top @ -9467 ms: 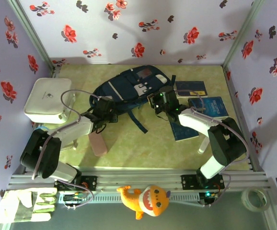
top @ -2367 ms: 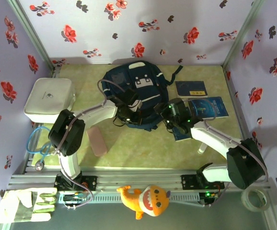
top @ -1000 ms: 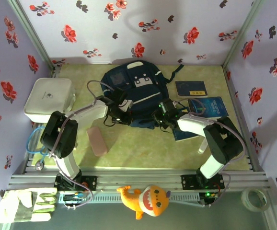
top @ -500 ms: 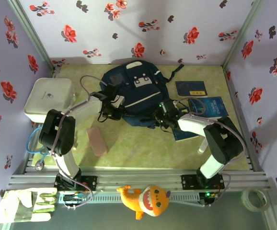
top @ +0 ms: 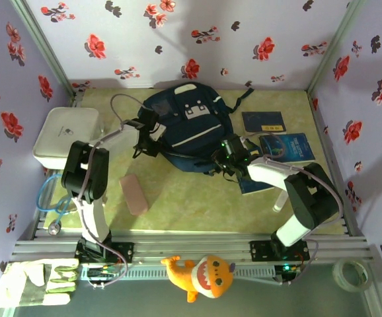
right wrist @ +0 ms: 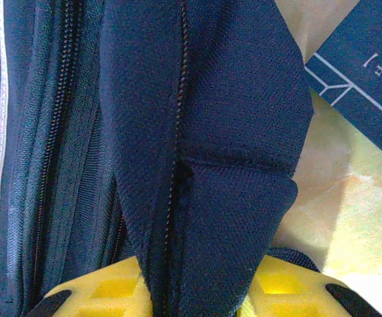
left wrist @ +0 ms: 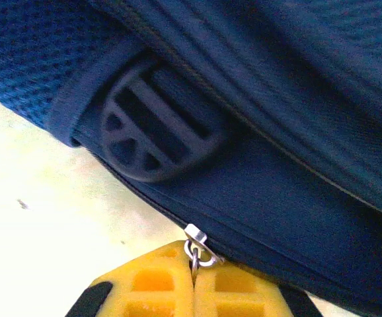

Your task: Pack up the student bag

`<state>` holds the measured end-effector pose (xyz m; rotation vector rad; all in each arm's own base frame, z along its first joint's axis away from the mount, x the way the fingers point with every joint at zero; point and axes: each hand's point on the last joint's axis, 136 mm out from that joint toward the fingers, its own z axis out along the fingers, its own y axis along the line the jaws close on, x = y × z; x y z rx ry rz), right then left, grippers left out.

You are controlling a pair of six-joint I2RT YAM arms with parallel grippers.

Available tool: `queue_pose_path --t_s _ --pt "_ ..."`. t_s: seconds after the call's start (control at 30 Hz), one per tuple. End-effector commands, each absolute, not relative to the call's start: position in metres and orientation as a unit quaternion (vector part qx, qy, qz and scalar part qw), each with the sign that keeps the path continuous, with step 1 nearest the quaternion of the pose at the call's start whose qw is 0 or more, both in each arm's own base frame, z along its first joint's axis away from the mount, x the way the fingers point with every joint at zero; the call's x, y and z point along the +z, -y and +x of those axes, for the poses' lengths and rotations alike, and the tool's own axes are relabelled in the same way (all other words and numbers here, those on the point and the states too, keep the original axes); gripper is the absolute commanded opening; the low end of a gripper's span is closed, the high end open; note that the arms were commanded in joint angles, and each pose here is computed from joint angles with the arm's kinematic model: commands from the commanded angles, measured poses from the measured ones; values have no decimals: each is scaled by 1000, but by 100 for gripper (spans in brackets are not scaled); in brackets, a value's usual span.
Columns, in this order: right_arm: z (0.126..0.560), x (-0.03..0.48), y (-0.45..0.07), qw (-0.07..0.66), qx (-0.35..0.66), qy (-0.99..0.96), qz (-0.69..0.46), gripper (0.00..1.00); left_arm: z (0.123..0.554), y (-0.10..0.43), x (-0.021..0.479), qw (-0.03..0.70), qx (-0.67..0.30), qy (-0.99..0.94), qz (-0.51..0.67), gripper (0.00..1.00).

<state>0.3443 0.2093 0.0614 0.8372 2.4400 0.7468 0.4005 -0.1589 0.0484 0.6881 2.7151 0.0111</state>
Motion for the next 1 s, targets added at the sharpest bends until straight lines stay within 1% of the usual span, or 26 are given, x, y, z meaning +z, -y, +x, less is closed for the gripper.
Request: queue_pose_path --t_s 0.0,0.13,0.27,0.37,0.4,0.47,0.53,0.6,0.67,0.7,0.77,0.83,0.97 --pt "347 65 -188 253 236 -887 305 28 436 129 60 208 69 -950 223 0" --pt "350 66 -200 248 259 -887 291 29 448 122 64 222 70 -953 195 0" --pt "353 73 -227 236 300 -885 265 29 451 118 75 238 66 -953 176 0" --pt "354 76 -247 229 318 -884 254 30 450 111 83 248 62 -955 152 4" --pt "356 78 -254 229 324 -883 252 31 449 105 85 251 65 -956 135 8" --pt "361 81 -269 227 336 -879 251 33 447 80 94 262 96 -958 69 21" --pt "366 83 -285 223 347 -877 245 33 439 68 99 266 92 -959 34 25" --pt "370 85 -302 221 354 -879 232 35 427 66 108 276 81 -958 16 34" --pt "374 88 -320 216 361 -880 221 38 413 64 119 283 66 -957 -9 49" --pt "376 89 -326 214 365 -880 217 41 407 63 123 285 61 -956 -20 55" --pt "378 92 -332 211 367 -881 211 49 392 61 134 290 47 -955 -45 65" --pt "378 98 -331 215 365 -883 206 57 380 61 146 297 29 -952 -62 71" --pt "370 119 -307 247 332 -891 184 74 359 66 172 315 -13 -946 -76 79"
